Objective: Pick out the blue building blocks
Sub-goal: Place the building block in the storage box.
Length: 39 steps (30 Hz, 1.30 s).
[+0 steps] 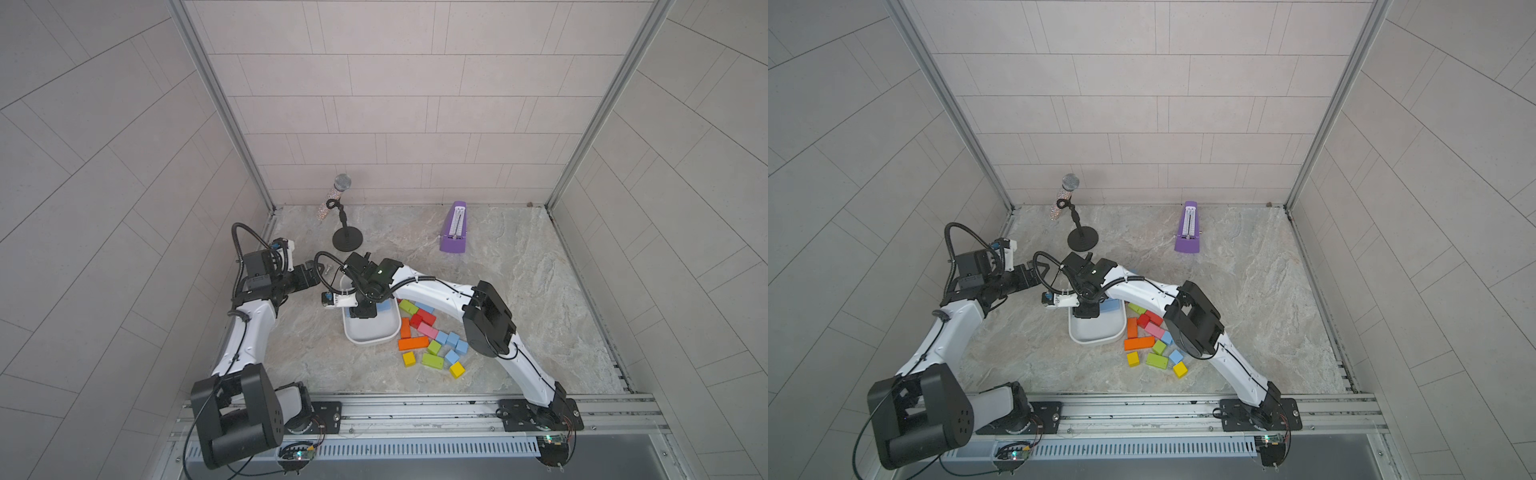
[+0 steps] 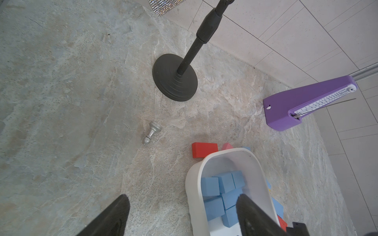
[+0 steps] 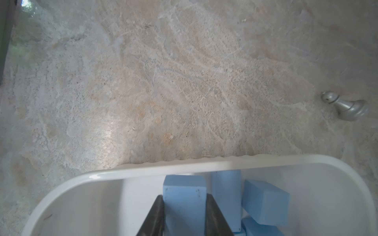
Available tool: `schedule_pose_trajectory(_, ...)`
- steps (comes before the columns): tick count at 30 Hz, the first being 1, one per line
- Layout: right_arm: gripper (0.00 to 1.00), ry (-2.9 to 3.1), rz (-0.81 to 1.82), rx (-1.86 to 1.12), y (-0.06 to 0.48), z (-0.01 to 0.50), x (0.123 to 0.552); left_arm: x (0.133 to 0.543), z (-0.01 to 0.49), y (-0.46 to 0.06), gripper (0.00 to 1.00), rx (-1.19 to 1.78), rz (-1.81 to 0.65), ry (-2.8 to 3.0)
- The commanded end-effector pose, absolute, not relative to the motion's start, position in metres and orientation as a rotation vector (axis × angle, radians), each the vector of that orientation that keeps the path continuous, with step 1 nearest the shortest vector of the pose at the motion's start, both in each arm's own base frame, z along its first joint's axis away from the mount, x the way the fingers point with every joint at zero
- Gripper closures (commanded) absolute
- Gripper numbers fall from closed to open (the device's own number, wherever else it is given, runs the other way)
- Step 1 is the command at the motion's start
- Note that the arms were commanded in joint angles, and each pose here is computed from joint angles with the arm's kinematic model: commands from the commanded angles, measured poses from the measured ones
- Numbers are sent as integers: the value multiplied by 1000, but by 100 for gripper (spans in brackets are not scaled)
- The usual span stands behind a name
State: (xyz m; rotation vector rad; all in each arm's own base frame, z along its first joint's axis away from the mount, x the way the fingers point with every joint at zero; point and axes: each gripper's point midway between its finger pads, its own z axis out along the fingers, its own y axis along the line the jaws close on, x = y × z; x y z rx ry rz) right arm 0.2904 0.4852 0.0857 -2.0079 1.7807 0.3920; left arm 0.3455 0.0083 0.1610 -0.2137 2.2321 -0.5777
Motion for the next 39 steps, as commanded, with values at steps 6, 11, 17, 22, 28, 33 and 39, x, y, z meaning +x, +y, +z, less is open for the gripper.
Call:
schedule_pose_trajectory(6,71,1782,353,-2060,485,69,292,348,164,10,14,-207,-580,2214)
schedule_pose_trajectory(11,70,1791,322,-2069,482,65,293,348,164,9,14,-207,-584,2214)
schedule_pose_trajectory(17,66,1796,277,-2058,480,67,299,348,164,9,14,-206,-585,2215)
schedule_pose_trajectory(22,58,1796,262,-2045,479,73,301,348,163,9,14,-209,-585,2216)
schedule_pose_trajectory(28,56,1803,250,-2004,475,95,302,347,163,8,14,-199,-590,2216)
schedule_pose_trajectory(33,57,1888,352,-1870,459,128,302,345,168,-1,16,-144,-613,2202)
schedule_pose_trajectory(39,57,2018,432,-1620,408,152,305,338,166,-30,17,19,-641,2229)
